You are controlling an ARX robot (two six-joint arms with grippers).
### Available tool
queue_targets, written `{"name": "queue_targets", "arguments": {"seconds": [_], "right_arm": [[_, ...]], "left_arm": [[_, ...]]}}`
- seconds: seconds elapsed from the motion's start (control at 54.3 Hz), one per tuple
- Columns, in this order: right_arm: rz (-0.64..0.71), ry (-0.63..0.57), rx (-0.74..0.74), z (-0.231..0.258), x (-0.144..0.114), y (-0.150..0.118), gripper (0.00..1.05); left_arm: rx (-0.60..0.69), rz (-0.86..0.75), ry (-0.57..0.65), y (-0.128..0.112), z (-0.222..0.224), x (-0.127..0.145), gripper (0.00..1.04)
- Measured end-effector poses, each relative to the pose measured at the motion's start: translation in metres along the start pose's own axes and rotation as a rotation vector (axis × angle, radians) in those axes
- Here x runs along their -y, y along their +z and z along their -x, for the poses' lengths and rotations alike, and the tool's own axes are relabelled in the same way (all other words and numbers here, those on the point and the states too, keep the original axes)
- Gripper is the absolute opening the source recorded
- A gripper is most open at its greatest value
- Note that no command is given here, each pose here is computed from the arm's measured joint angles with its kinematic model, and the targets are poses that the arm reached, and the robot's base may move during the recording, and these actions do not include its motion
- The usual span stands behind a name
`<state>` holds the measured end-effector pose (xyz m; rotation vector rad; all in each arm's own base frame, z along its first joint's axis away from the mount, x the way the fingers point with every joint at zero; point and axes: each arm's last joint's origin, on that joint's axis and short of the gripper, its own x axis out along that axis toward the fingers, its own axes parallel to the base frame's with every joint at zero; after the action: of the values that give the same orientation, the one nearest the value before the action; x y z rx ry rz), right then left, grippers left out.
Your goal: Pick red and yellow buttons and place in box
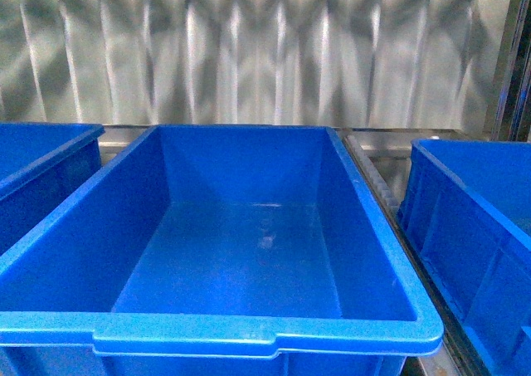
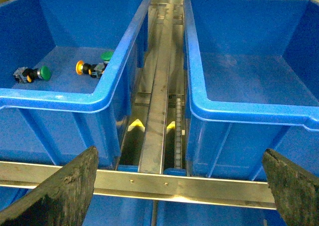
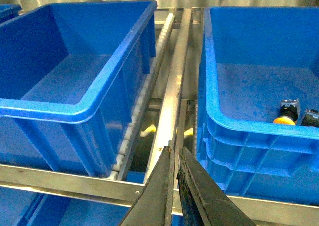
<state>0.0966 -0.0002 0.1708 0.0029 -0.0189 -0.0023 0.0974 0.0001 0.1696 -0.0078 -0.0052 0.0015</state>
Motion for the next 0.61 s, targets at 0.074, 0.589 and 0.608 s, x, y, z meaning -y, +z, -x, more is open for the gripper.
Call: {"name": "queue_targets", "arguments": {"seconds": [0.074, 0.589, 0.608], "right_arm": [[0.0, 0.0, 0.0, 0.0, 0.0, 0.0, 0.18], [0.0, 0.0, 0.0, 0.0, 0.0, 0.0, 0.99], [0.0, 0.0, 0.0, 0.0, 0.0, 0.0, 0.98]], "left_arm": [[0.0, 0.0, 0.0, 0.0, 0.0, 0.0, 0.97], [0.0, 0.0, 0.0, 0.0, 0.0, 0.0, 0.97], [0.0, 0.0, 0.0, 0.0, 0.0, 0.0, 0.97]]}}
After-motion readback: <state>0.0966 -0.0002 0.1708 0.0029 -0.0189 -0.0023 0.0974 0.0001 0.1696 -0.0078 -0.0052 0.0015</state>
